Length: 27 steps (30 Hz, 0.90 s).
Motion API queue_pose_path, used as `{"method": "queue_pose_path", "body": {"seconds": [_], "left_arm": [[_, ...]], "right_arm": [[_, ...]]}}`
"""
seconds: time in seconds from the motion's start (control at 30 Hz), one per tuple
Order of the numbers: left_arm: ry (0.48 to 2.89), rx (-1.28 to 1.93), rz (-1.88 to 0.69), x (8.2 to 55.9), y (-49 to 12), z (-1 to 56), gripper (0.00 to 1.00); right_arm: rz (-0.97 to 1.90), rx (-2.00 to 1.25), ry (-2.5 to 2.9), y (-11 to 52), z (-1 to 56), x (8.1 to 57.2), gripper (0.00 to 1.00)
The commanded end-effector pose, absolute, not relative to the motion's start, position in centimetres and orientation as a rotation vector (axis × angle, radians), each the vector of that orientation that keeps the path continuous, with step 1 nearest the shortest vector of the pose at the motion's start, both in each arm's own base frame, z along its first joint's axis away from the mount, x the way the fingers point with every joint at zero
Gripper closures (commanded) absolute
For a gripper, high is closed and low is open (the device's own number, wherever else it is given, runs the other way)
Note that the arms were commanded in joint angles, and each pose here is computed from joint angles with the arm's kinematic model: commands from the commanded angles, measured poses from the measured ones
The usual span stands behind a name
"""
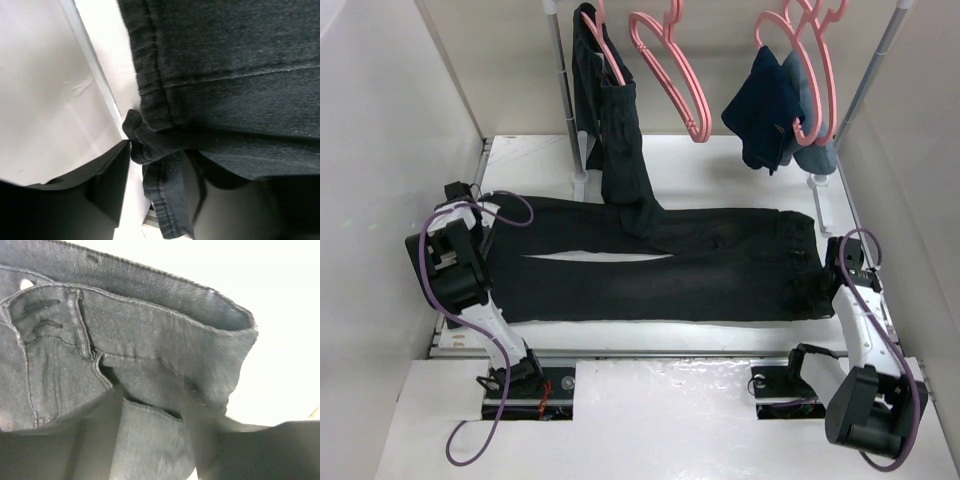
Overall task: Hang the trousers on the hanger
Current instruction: Flatten out the trousers at the center of the board.
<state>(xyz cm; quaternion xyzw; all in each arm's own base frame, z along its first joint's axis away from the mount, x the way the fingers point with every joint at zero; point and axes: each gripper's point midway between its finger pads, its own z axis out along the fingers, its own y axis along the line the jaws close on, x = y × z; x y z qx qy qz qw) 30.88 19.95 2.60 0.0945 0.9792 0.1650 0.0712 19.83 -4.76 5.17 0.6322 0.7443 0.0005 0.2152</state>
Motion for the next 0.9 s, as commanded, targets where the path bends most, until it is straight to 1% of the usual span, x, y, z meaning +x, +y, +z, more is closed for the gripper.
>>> {"method": "queue_pose_path", "body": {"seconds": [0.0, 0.03, 0.07, 0.1, 0.13, 0.17, 0.2, 0.23, 0.27, 0.3, 0.33, 0.37, 0.4, 0.47, 0.5, 0.53, 0.6, 0.63, 0.67, 0.7, 0.73, 0.77, 0.83, 0.87], "left_arm": [[2.931, 0.257, 0.51, 30.5, 20.1, 3.8, 0.55], [2.892, 0.24, 0.488, 31.4, 20.0, 5.3, 0.55], [2.897, 0.241, 0.485, 31.1, 19.8, 5.6, 0.55], [2.835, 0.244, 0.442, 32.6, 19.5, 7.2, 0.55], [2.798, 0.212, 0.417, 33.4, 19.3, 8.4, 0.55], [2.75, 0.192, 0.401, 34.1, 19.0, 10.0, 0.54], [2.703, 0.174, 0.372, 35.0, 18.7, 11.1, 0.53], [2.628, 0.168, 0.311, 36.6, 18.0, 12.9, 0.5], [2.563, 0.127, 0.286, 37.8, 17.7, 14.1, 0.47], [2.511, 0.108, 0.256, 38.6, 17.3, 15.2, 0.44], [2.452, 0.114, 0.188, 40.0, 16.1, 16.2, 0.35], [2.4, 0.093, 0.176, 41.1, 16.1, 17.1, 0.34], [2.373, 0.042, 0.144, 42.1, 15.6, 17.6, 0.33], [2.343, 0.02, 0.123, 43.7, 14.9, 17.5, 0.33], [2.302, 0.005, 0.148, 45.0, 15.2, 18.1, 0.32], [2.313, -0.004, 0.141, 45.9, 15.1, 17.0, 0.32], [2.283, -0.058, 0.133, 47.9, 15.3, 17.6, 0.3], [2.317, -0.085, 0.111, 48.6, 15.5, 15.9, 0.3], [2.313, -0.112, 0.1, 49.4, 15.6, 15.8, 0.3], [2.281, -0.172, 0.117, 50.5, 16.4, 16.8, 0.3], [2.28, -0.199, 0.12, 51.1, 16.7, 16.5, 0.3], [2.304, -0.228, 0.117, 51.7, 17.0, 14.9, 0.28], [2.274, -0.284, 0.125, 53.0, 17.7, 15.2, 0.21], [2.282, -0.3, 0.117, 53.6, 17.9, 13.9, 0.17]], "right_arm": [[-0.081, 1.822, 1.925, -6.4, 7.3, 19.1, 0.36], [-0.083, 1.783, 1.919, -6.7, 8.4, 19.5, 0.22], [-0.063, 1.729, 1.908, -7.0, 9.5, 20.3, 0.21], [-0.068, 1.672, 1.905, -7.5, 10.4, 21.0, 0.17], [-0.093, 1.636, 1.891, -8.1, 11.4, 21.3, 0.15], [-0.08, 1.579, 1.847, -8.6, 13.9, 22.9, 0.15], [-0.113, 1.475, 1.884, -9.0, 14.8, 23.9, 0.15], [-0.11, 1.392, 1.895, -9.1, 15.8, 25.2, 0.13], [-0.088, 1.312, 1.889, -9.1, 17.6, 27.0, 0.13], [-0.112, 1.261, 1.946, -9.4, 17.1, 28.5, 0.12], [-0.124, 1.253, 1.967, -9.6, 17.1, 29.3, 0.09], [-0.109, 1.23, 1.992, -9.5, 17.1, 30.6, 0.09], [-0.121, 1.193, 2.043, -9.9, 16.9, 33.0, 0.08], [-0.062, 1.128, 2.113, -9.4, 16.4, 35.7, 0.08], [-0.038, 1.099, 2.109, -9.4, 17.5, 37.5, 0.08], [-0.041, 1.08, 2.169, -9.5, 15.6, 39.0, 0.08], [-0.012, 1.056, 2.196, -9.4, 14.9, 40.9, 0.06], [0.011, 1.046, 2.188, -9.4, 15.5, 42.2, 0.06], [0.01, 1.041, 2.233, -9.4, 13.8, 43.0, 0.06], [0.029, 1.02, 2.253, -9.2, 13.4, 43.7, 0.06], [0.034, 1.014, 2.235, -9.5, 14.0, 44.9, 0.05], [0.036, 1.008, 2.273, -9.4, 12.4, 45.5, 0.05], [0.028, 1.004, 2.295, -9.6, 11.6, 46.3, 0.05], [0.027, 0.99, 2.29, -9.9, 11.8, 47.1, 0.05]]}}
